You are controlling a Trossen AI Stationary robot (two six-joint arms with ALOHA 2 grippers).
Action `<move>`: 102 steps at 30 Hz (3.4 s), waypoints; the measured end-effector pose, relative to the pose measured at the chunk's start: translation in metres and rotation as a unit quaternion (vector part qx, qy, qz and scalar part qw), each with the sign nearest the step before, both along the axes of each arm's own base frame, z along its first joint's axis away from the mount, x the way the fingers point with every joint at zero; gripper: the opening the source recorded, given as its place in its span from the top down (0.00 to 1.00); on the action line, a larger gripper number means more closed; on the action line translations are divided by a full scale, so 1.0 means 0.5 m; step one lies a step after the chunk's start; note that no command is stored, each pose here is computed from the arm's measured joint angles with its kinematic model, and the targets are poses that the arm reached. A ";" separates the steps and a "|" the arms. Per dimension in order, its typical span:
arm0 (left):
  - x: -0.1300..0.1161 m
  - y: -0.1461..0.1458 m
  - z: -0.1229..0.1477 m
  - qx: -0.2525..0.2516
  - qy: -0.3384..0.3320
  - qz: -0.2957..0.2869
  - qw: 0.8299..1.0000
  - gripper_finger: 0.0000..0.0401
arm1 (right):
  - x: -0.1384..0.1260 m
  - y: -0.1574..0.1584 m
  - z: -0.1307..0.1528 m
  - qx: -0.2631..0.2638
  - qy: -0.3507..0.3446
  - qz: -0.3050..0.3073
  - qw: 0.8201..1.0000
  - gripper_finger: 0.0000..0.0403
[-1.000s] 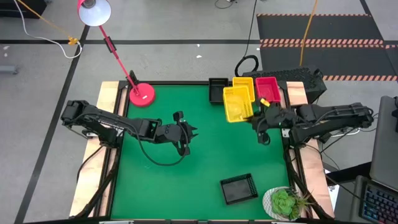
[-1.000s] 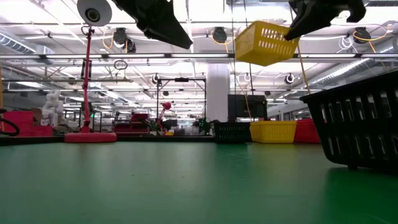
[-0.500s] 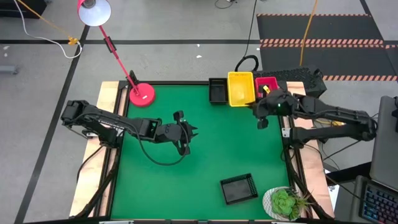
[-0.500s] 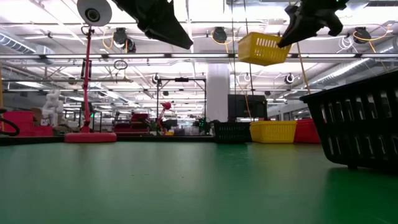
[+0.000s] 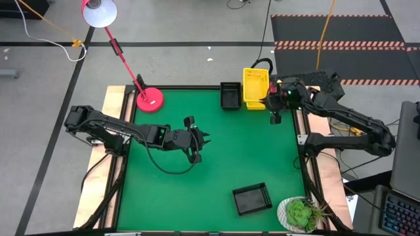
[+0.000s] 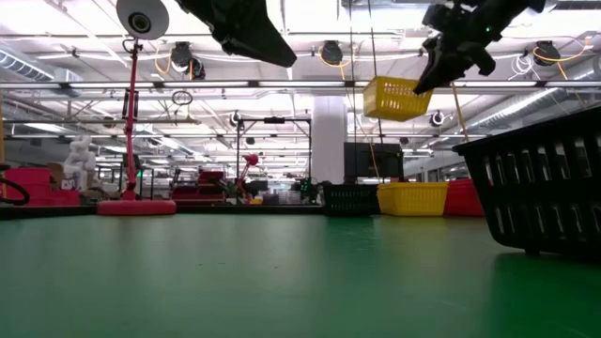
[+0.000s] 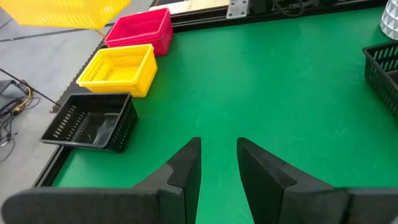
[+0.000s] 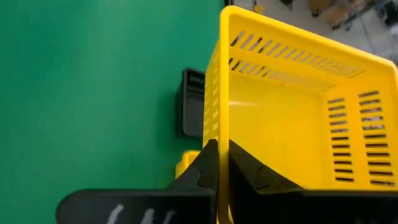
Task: Stack baskets by color
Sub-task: Stack the bottom yellow bin on the top stacked yellow bins
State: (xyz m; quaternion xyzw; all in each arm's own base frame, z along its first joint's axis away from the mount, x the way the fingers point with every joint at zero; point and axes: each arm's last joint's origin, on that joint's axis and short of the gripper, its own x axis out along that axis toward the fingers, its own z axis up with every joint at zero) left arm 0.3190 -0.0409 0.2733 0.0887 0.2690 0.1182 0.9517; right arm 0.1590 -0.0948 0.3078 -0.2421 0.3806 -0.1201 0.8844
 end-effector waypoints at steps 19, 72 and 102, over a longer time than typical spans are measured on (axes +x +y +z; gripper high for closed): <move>0.000 0.000 0.000 0.000 0.001 0.000 1.000 0.74 | -0.003 -0.076 -0.040 0.039 0.039 0.004 0.998 0.99; 0.000 0.000 0.000 0.004 0.002 -0.002 1.000 0.74 | -0.008 -0.186 -0.144 0.111 0.145 -0.038 0.982 0.99; 0.001 -0.001 0.001 -0.003 0.000 -0.012 1.000 0.74 | 0.003 -0.197 -0.160 0.124 0.139 -0.029 0.982 0.98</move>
